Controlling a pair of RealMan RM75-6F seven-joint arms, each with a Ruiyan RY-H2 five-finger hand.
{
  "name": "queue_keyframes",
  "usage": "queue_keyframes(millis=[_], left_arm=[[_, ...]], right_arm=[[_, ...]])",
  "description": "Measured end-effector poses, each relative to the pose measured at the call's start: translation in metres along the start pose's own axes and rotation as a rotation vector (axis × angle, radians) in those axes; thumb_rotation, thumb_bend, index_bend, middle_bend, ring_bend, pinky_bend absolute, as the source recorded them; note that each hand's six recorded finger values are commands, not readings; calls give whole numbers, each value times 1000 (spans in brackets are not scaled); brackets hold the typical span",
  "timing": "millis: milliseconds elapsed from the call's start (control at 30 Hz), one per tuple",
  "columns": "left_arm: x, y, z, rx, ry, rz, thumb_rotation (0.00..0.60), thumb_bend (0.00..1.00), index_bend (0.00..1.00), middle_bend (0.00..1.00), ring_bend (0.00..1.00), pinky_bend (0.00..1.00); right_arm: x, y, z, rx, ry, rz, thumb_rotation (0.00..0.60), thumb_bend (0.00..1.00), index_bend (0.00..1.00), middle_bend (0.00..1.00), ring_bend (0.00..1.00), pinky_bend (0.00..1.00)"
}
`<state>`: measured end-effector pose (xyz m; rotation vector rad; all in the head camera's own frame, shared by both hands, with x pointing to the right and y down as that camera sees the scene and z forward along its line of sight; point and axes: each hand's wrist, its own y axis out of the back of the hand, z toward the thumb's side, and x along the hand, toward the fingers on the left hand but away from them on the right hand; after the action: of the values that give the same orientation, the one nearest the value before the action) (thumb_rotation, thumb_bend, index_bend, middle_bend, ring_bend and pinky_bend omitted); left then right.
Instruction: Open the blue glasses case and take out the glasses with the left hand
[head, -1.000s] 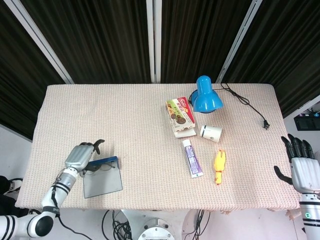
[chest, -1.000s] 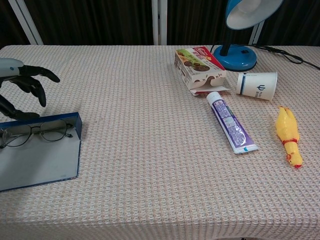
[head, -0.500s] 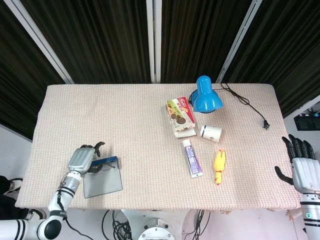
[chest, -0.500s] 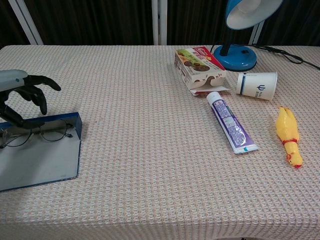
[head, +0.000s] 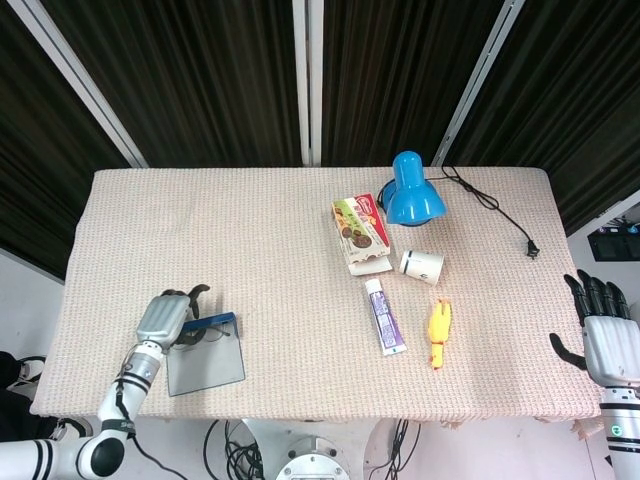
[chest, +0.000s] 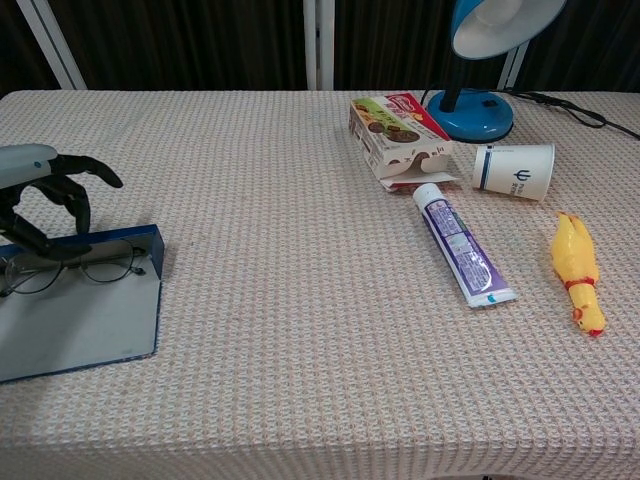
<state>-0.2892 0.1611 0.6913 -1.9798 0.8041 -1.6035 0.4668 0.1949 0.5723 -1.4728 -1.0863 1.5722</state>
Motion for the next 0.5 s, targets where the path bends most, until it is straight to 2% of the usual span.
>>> queue_keyframes(millis=[500], left_arm=[[3, -3, -1, 11, -9, 2, 600, 312, 191, 518, 312, 235]], right_arm=[[0, -2, -1, 0, -4, 10, 600, 228, 0, 0, 0, 0]])
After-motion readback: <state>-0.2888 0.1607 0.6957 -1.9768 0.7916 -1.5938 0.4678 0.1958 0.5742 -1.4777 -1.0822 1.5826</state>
